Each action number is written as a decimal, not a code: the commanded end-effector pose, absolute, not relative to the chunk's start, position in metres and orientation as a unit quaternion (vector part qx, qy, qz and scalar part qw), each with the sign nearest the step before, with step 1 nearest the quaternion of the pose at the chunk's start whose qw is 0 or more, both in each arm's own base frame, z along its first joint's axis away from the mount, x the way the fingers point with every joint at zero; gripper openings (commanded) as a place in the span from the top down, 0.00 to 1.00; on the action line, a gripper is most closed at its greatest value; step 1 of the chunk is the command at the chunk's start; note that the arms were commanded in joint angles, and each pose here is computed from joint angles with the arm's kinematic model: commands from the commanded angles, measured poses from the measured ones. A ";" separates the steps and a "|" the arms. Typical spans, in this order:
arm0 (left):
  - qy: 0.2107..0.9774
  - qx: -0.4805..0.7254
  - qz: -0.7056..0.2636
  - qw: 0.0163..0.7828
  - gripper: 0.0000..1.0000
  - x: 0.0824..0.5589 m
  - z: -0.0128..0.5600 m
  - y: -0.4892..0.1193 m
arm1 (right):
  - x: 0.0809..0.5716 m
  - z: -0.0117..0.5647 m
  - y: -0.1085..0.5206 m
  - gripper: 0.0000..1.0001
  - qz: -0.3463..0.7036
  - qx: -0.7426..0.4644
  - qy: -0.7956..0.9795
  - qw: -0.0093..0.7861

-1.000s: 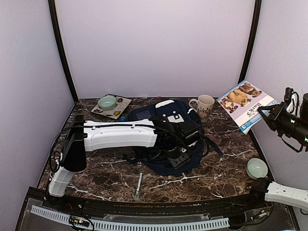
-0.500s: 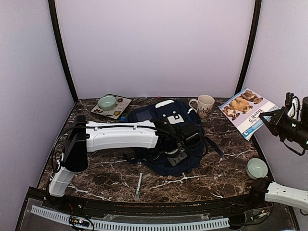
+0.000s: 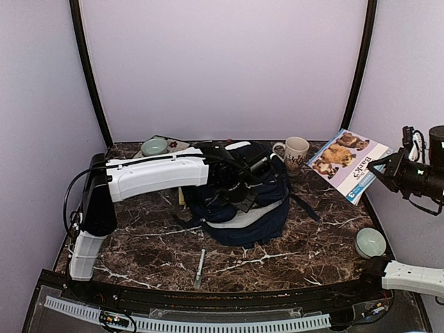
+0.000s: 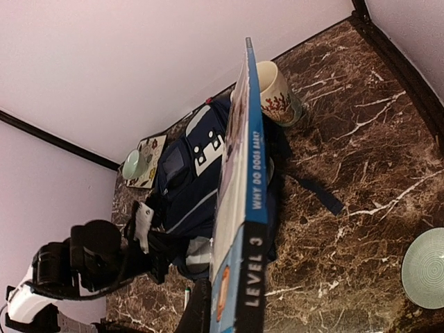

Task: Pack the student bag
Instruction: Pick up the largest pocket of the bag from the student bag, then place the book in the largest pocket of the bag.

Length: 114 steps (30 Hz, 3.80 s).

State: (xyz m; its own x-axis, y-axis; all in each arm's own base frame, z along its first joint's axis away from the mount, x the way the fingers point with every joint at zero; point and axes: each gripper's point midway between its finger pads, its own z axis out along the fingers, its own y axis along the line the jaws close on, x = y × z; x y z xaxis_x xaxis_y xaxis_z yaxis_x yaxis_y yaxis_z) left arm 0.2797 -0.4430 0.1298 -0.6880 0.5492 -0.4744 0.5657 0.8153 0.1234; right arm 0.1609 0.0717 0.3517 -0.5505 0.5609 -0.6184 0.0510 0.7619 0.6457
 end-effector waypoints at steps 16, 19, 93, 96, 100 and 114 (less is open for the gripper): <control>0.900 0.174 -0.220 0.334 1.00 0.312 0.253 -0.444 | 0.147 0.317 0.180 1.00 0.422 0.078 0.874 0.228; 0.896 0.176 -0.235 0.333 1.00 0.309 0.259 -0.445 | 0.149 0.291 0.194 1.00 0.429 0.091 0.879 0.188; 0.844 0.250 -0.366 0.303 1.00 0.243 0.294 -0.486 | 0.303 0.215 0.254 1.00 0.514 0.174 0.777 0.320; 0.844 0.251 -0.365 0.304 1.00 0.244 0.292 -0.487 | 0.303 0.209 0.262 0.70 0.506 0.157 0.791 0.304; 0.844 0.252 -0.363 0.305 1.00 0.246 0.290 -0.489 | 0.295 0.195 0.262 0.39 0.461 0.138 0.834 0.270; 0.845 0.270 -0.356 0.294 1.00 0.247 0.271 -0.497 | 0.226 0.173 0.172 0.00 0.291 0.161 0.910 0.249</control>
